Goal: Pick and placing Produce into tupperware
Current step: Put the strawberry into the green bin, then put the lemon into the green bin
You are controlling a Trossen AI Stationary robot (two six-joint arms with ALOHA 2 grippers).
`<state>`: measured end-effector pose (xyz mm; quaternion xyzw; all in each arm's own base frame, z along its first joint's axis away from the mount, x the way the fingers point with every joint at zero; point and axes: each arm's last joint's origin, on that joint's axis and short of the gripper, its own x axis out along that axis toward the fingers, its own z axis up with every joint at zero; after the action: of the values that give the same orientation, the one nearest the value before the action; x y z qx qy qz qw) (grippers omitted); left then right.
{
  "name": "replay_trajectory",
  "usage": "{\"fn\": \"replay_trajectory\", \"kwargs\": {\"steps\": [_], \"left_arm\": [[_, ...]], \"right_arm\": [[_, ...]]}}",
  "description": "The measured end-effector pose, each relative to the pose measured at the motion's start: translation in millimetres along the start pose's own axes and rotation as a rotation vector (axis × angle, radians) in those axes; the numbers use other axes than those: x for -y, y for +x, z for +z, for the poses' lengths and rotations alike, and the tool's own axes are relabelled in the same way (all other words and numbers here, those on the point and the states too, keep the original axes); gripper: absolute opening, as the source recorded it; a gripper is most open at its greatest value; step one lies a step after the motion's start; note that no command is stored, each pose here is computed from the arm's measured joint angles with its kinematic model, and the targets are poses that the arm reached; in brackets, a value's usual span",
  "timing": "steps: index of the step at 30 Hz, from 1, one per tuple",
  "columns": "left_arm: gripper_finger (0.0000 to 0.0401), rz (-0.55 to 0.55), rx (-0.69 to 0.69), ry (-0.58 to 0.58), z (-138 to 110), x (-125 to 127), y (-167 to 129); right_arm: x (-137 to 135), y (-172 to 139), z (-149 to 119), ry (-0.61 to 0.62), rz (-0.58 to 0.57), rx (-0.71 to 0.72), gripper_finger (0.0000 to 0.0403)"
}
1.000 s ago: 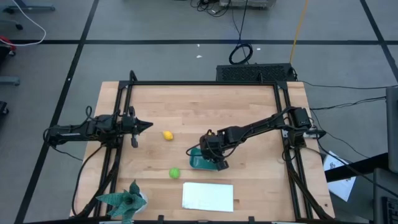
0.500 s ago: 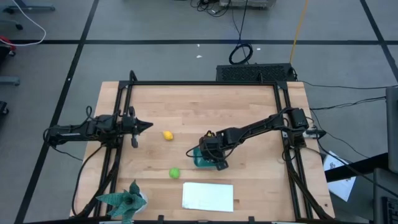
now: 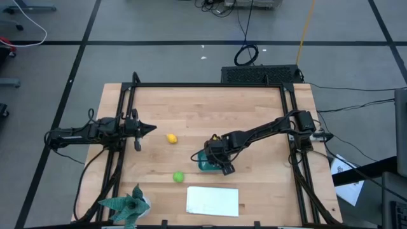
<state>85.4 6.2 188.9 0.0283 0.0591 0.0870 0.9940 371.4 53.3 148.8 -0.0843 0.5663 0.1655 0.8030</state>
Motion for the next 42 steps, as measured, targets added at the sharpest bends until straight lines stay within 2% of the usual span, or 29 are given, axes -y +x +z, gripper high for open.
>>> {"fn": "replay_trajectory", "kwargs": {"steps": [10, 14, 18, 23, 25, 35, 42], "left_arm": [[0.0005, 0.001, 0.000, -0.001, 0, 0, 0], [0.0005, 0.001, 0.001, -0.001, 0, 0, 0], [0.0005, 0.001, 0.001, -0.001, 0, 0, 0], [0.0005, 0.001, 0.000, -0.001, 0, 0, 0], [0.0005, 0.001, 0.001, -0.001, 0, 0, 0], [0.0005, 0.001, 0.001, -0.001, 0, 0, 0], [0.0005, 0.001, 0.000, -0.001, 0, 0, 0]], "right_arm": [[2, -24, 1, 0.014, -0.108, 0.020, 0.0228], [5, -41, 3, 0.026, -0.127, 0.070, 0.0207], [8, -58, 4, 0.053, -0.140, 0.117, 0.0152], [8, -68, 4, 0.051, -0.148, 0.149, 0.0043], [8, -68, 4, 0.040, -0.149, 0.147, 0.0012], [8, -68, 3, 0.063, -0.140, 0.135, 0.0002], [8, -84, 1, 0.115, -0.048, 0.182, 0.0001]]}}
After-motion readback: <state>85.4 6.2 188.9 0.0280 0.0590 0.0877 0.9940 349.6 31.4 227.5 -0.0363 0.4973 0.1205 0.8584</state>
